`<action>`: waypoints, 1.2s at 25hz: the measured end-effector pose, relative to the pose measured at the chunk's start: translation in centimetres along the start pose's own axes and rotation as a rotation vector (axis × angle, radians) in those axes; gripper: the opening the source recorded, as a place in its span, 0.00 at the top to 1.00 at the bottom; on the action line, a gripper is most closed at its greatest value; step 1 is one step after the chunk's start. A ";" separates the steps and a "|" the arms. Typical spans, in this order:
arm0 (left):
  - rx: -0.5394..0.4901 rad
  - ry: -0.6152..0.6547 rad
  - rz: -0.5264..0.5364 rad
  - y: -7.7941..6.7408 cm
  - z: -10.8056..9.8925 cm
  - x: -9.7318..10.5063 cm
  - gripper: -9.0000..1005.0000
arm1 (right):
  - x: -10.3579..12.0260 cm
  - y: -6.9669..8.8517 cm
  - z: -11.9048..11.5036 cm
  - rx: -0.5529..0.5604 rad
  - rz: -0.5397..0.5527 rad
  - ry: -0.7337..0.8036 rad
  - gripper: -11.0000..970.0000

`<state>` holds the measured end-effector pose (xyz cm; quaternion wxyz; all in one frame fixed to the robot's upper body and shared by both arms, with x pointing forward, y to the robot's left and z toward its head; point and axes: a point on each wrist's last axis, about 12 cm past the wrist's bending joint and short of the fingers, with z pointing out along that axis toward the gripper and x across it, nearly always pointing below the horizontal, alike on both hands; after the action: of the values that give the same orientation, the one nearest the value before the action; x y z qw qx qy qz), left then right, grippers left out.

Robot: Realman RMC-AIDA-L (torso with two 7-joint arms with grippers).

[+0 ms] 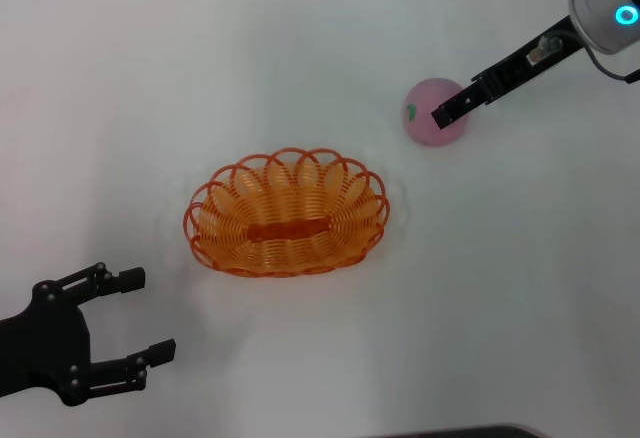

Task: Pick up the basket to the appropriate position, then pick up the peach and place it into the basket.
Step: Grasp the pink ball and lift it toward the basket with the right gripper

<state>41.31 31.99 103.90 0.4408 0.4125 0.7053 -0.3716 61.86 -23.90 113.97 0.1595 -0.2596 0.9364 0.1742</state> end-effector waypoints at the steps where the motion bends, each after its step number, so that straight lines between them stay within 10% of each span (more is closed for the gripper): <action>1: -0.001 0.000 0.000 0.0 0.0 0.0 0.14 | -0.1 0.1 0.1 0.005 -0.006 0.000 0.04; 30: -0.008 0.001 -0.006 0.1 0.0 0.0 0.14 | 0.3 0.1 3.2 0.057 -0.029 0.014 0.05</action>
<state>41.36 32.04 103.85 0.4410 0.4090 0.7083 -0.3695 62.20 -22.61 111.00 0.1630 -0.2697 0.9382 0.1434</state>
